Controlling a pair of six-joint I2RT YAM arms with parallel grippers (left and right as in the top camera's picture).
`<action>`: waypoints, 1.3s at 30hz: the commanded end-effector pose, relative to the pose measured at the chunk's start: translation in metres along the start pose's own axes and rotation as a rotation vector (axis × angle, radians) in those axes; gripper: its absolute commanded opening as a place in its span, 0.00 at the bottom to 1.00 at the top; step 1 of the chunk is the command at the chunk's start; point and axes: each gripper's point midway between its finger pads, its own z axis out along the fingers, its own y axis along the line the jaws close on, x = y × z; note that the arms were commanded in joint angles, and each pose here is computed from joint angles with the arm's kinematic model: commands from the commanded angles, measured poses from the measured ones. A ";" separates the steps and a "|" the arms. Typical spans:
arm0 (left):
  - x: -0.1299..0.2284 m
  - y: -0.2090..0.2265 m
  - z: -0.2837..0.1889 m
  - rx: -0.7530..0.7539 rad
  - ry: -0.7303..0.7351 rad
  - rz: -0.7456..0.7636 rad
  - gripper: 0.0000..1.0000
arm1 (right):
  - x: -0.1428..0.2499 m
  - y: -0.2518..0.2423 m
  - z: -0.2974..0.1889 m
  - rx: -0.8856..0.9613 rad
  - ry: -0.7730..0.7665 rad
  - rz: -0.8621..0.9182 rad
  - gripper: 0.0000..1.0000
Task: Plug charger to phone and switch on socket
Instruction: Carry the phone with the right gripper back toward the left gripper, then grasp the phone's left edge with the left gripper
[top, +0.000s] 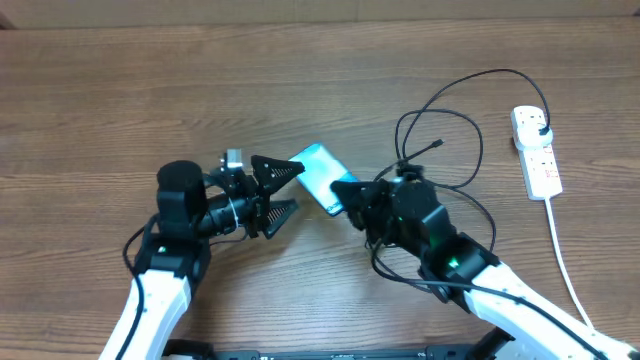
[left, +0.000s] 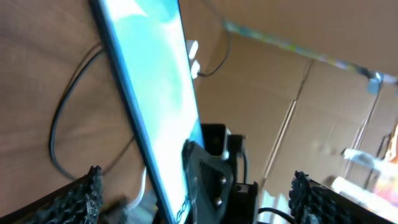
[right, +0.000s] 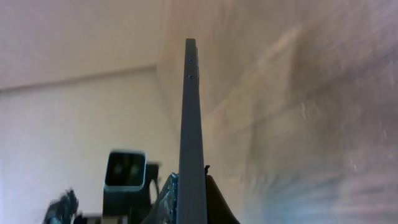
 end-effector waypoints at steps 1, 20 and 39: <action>0.007 0.008 0.005 -0.017 0.087 -0.120 0.94 | 0.021 0.005 0.004 -0.008 0.133 0.090 0.04; 0.002 0.014 0.008 -0.032 0.072 -0.157 0.49 | 0.050 0.021 0.000 -0.057 0.276 0.155 0.04; -0.024 0.019 0.008 -0.047 -0.083 -0.158 0.35 | 0.056 0.022 -0.002 -0.052 0.316 0.176 0.04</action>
